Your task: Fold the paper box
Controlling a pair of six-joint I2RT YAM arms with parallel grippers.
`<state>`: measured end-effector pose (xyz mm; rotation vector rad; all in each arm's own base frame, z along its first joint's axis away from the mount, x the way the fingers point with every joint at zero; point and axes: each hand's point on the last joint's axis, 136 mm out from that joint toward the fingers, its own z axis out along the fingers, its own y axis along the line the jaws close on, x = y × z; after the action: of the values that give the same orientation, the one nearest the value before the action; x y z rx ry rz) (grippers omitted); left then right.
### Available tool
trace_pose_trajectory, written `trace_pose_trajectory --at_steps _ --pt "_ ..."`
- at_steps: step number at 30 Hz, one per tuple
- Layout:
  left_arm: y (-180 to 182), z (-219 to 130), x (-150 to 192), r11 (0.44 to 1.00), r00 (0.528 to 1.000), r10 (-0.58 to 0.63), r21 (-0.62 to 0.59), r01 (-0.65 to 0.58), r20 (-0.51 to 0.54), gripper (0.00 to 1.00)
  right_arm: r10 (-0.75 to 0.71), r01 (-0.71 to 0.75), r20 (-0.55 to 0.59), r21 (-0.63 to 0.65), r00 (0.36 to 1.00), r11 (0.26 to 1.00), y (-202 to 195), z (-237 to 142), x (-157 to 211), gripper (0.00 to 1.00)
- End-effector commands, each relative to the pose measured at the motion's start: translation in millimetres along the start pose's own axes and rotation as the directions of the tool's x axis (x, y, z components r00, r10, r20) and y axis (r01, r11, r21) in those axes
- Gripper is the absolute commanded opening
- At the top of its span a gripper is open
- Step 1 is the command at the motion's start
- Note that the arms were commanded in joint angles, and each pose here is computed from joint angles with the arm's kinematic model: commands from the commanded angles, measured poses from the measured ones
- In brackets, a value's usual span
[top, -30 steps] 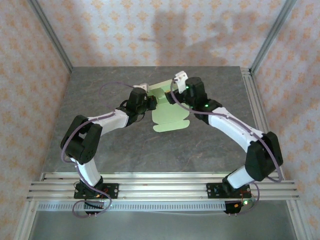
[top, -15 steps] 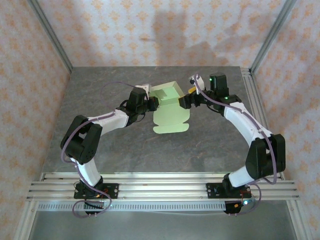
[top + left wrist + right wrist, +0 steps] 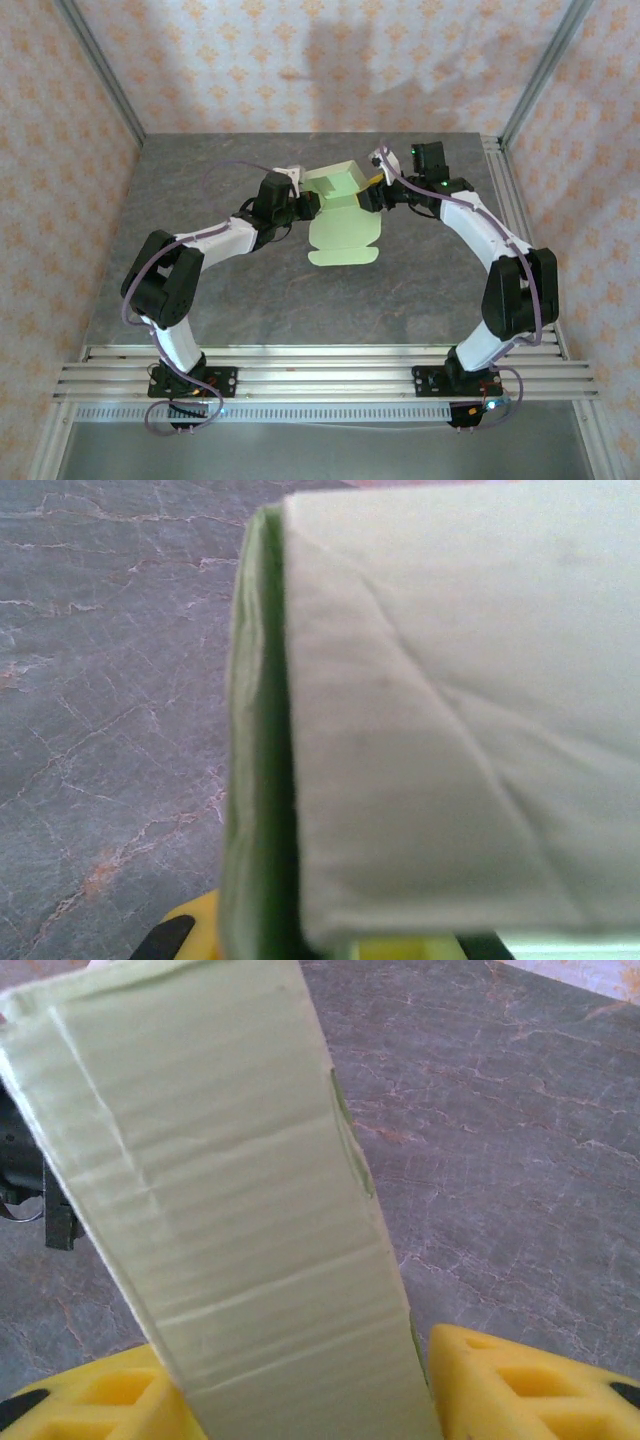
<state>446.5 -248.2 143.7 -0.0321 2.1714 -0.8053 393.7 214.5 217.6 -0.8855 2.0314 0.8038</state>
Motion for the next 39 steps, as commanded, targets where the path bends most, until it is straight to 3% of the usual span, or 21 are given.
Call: trace_pose_trajectory --at_steps 1,5,9,13,17,21,24,29,33,39 --pt "-16.5 -2.6 -16.8 0.999 0.999 0.024 0.045 -0.026 0.036 0.00 -0.040 0.041 0.035 -0.032 0.999 0.999 7.5 -6.5 -17.6 0.50" --pt "-15.3 -3.6 -15.6 0.999 0.999 0.028 0.036 -0.029 0.032 0.00 -0.034 0.035 0.035 -0.043 0.999 0.998 9.3 -6.0 -17.0 0.45" --pt "-13.5 -3.6 -14.6 0.999 0.999 0.026 0.030 -0.027 0.029 0.00 -0.033 0.035 0.040 -0.038 0.999 0.999 9.1 -6.9 -18.1 0.46" --pt "-10.6 -3.4 -15.3 1.000 1.000 0.020 0.008 -0.020 0.024 0.00 -0.034 0.035 0.049 -0.024 0.998 0.999 8.9 -8.8 -18.5 0.82" --pt "6.8 -3.1 -12.4 0.996 1.000 0.006 -0.084 -0.006 -0.004 0.00 -0.032 0.030 0.066 0.039 0.997 0.999 1.9 -13.1 -17.7 1.00" --pt "28.4 -6.2 -6.0 0.984 0.997 -0.029 -0.177 0.015 -0.078 0.00 -0.002 -0.016 0.114 0.158 0.993 0.987 -13.8 -21.7 -18.7 1.00" --pt "45.9 -16.2 6.8 0.963 0.980 -0.044 -0.269 -0.010 -0.194 0.00 0.039 -0.082 0.162 0.266 0.986 0.960 -29.2 -31.8 -17.5 1.00" --pt "76.5 -50.5 29.0 0.897 0.881 -0.031 -0.402 -0.184 -0.472 0.00 0.132 -0.199 0.206 0.352 0.970 0.915 -40.9 -43.6 -9.8 1.00" --pt "95.5 -71.6 45.3 0.843 0.746 -0.018 -0.412 -0.347 -0.665 0.00 0.168 -0.234 0.227 0.307 0.959 0.922 -30.4 -44.7 -7.3 1.00" --pt "117.8 -96.0 41.0 0.770 0.584 -0.026 -0.389 -0.506 -0.811 0.00 0.168 -0.229 0.258 0.227 0.951 0.946 -15.9 -42.5 -9.5 1.00"
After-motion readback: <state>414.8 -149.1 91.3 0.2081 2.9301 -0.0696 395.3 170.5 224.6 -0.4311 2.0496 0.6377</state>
